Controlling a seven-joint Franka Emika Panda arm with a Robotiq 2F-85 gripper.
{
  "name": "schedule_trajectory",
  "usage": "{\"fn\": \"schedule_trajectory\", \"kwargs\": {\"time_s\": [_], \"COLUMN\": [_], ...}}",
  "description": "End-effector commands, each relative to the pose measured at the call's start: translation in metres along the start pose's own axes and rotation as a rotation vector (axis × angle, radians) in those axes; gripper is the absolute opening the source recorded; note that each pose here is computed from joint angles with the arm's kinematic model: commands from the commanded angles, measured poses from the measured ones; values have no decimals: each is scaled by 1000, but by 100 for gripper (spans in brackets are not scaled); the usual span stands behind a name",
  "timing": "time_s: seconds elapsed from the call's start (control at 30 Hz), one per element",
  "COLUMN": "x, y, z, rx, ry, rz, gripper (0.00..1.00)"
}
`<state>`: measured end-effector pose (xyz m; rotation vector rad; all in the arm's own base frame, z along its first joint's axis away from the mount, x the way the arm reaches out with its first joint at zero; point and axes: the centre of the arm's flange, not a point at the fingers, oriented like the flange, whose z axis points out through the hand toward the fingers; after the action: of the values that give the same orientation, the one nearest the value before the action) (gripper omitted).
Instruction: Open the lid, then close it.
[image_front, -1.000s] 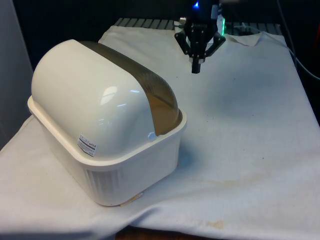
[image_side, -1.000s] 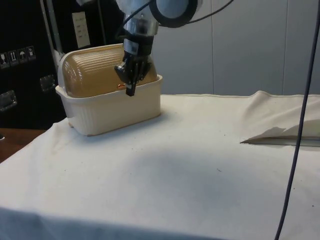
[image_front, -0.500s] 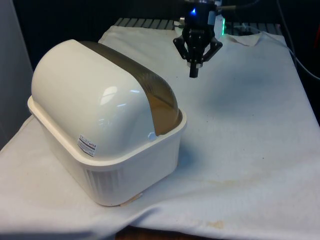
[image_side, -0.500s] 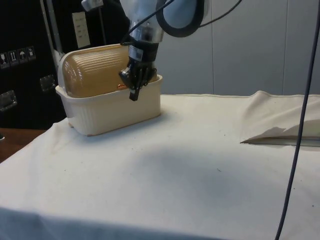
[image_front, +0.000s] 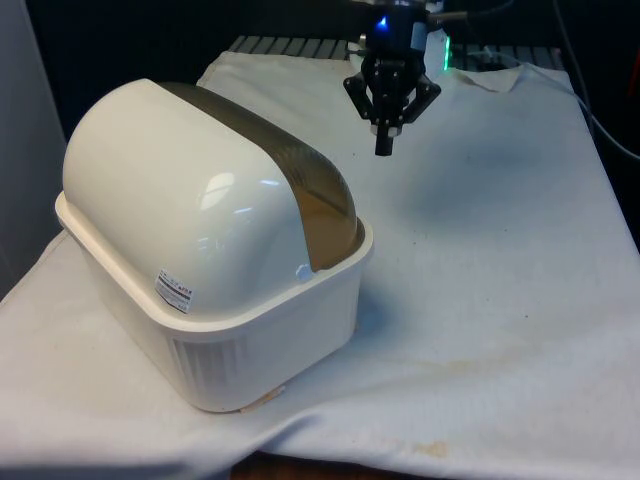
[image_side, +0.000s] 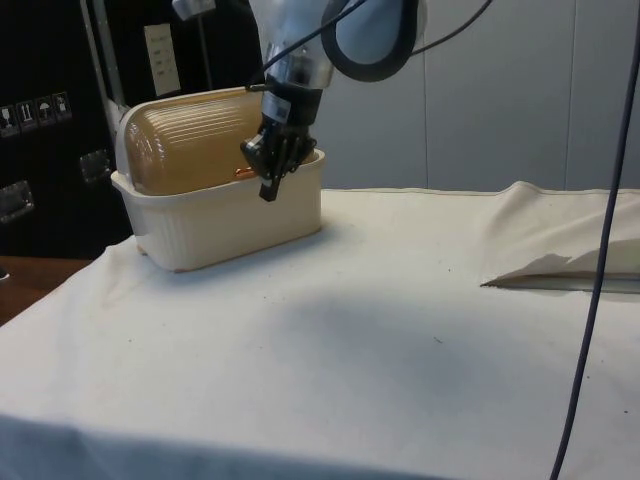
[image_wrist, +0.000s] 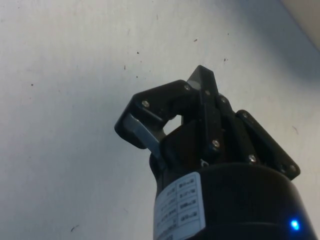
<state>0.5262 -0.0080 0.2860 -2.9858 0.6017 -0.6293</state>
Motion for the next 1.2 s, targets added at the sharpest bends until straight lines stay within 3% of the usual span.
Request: {"fn": "schedule_trajectory", "kwargs": {"time_s": [0.0,0.17,0.2,0.23,0.47,0.5,0.53,0.73,0.77,0.8,0.9,0.97,1.0,1.03,1.17], "x": [0,-5,-7,-7,-4,-10,-4,-1,-8,0,0,0,-8,0,1], "y": [4,8,3,8,14,5,15,21,8,22,24,25,12,26,29], "z": [0,0,1,0,3,0,4,8,3,8,10,11,6,11,13], "rx": [1,6,10,10,7,20,7,5,24,5,4,4,23,3,0], "ry": [17,31,17,37,54,36,58,78,57,81,87,88,67,90,93], "rz": [8,14,8,16,26,21,28,39,31,41,46,48,40,51,60], "gripper": [0,0,0,0,0,0,0,0,0,0,0,0,0,0,0]}}
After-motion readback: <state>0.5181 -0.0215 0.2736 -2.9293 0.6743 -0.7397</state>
